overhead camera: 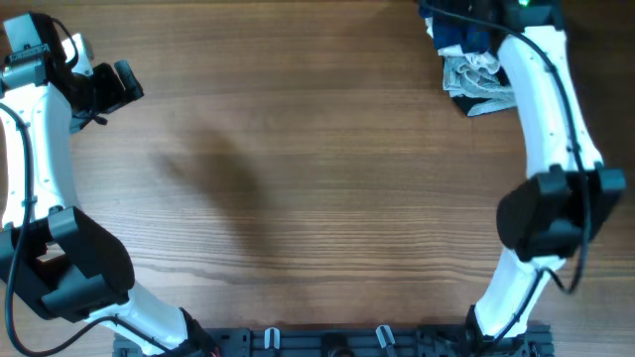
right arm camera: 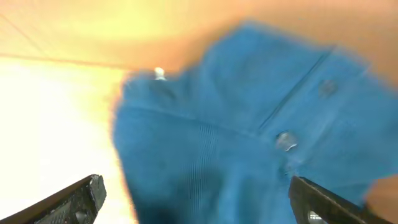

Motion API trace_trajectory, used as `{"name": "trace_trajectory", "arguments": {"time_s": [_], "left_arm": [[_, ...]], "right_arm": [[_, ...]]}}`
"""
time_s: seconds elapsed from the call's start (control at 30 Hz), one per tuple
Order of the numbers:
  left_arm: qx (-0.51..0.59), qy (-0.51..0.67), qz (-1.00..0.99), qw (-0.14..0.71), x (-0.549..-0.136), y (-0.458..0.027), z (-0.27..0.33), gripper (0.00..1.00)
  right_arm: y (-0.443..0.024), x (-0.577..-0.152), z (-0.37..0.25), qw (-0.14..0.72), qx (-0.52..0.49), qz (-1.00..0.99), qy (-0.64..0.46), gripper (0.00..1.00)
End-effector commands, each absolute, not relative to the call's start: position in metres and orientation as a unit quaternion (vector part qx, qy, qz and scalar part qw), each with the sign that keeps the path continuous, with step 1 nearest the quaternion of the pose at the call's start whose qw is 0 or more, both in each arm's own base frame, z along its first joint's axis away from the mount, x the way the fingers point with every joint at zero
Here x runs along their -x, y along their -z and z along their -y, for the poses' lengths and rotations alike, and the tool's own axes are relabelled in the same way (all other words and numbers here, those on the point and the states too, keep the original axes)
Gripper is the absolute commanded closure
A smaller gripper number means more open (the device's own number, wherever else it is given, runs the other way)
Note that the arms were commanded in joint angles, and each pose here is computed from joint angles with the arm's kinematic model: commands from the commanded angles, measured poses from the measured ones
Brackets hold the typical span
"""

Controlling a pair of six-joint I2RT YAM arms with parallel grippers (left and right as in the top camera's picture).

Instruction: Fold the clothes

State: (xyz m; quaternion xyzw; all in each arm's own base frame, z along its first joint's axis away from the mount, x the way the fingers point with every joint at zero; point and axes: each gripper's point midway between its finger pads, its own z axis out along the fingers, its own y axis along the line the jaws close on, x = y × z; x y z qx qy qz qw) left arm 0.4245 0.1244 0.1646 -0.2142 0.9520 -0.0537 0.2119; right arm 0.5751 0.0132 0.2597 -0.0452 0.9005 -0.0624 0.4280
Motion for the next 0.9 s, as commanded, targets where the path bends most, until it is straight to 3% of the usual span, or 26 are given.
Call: {"name": "trace_trajectory", "arguments": {"time_s": [0.0, 0.1, 0.2, 0.3, 0.4, 0.47, 0.5, 0.6, 0.67, 0.77, 0.87], "left_arm": [[0.213, 0.057, -0.948, 0.228, -0.426, -0.178, -0.125, 0.00], [0.213, 0.057, -0.948, 0.227, -0.426, -0.178, -0.125, 0.00], [0.213, 0.057, -0.948, 0.228, -0.426, -0.178, -0.125, 0.00], [0.213, 0.057, -0.948, 0.228, -0.426, -0.178, -0.125, 0.00], [0.213, 0.057, -0.948, 0.228, -0.426, -0.178, -0.125, 0.00], [0.213, 0.057, -0.948, 0.228, -0.426, -0.178, -0.125, 0.00], [0.213, 0.057, -0.948, 0.228, -0.426, -0.178, -0.125, 0.00], [0.213, 0.057, -0.948, 0.228, -0.426, -0.178, -0.125, 0.00], [0.213, 0.057, -0.948, 0.228, -0.426, -0.178, -0.125, 0.00], [0.213, 0.057, -0.948, 0.228, -0.426, -0.178, -0.125, 0.00], [0.213, 0.057, -0.948, 0.228, -0.426, -0.178, -0.125, 0.00]], "right_arm": [[-0.344, -0.574, 0.002, 0.526, 0.031, -0.848, 0.058, 0.00], [-0.314, -0.598, 0.025, 0.521, 0.020, -0.852, 0.056, 0.00], [-0.227, -0.615, 0.046, 0.448, 0.012, -0.893, 0.046, 0.01], [-0.118, -0.603, 0.055, 0.328, 0.002, -0.944, 0.020, 0.00], [-0.094, -0.598, 0.052, 0.302, 0.004, -0.953, 0.007, 0.00], [-0.123, -0.601, 0.055, 0.327, 0.002, -0.945, 0.011, 0.00], [-0.160, -0.601, 0.061, 0.358, 0.000, -0.933, 0.014, 0.00], [-0.325, -0.569, 0.060, 0.491, 0.010, -0.871, 0.019, 0.00], [-0.462, -0.498, 0.053, 0.603, 0.013, -0.797, 0.040, 0.00], [-0.552, -0.419, 0.042, 0.679, 0.017, -0.732, 0.052, 0.00], [-0.612, -0.339, 0.031, 0.736, 0.020, -0.674, 0.061, 0.00]]}}
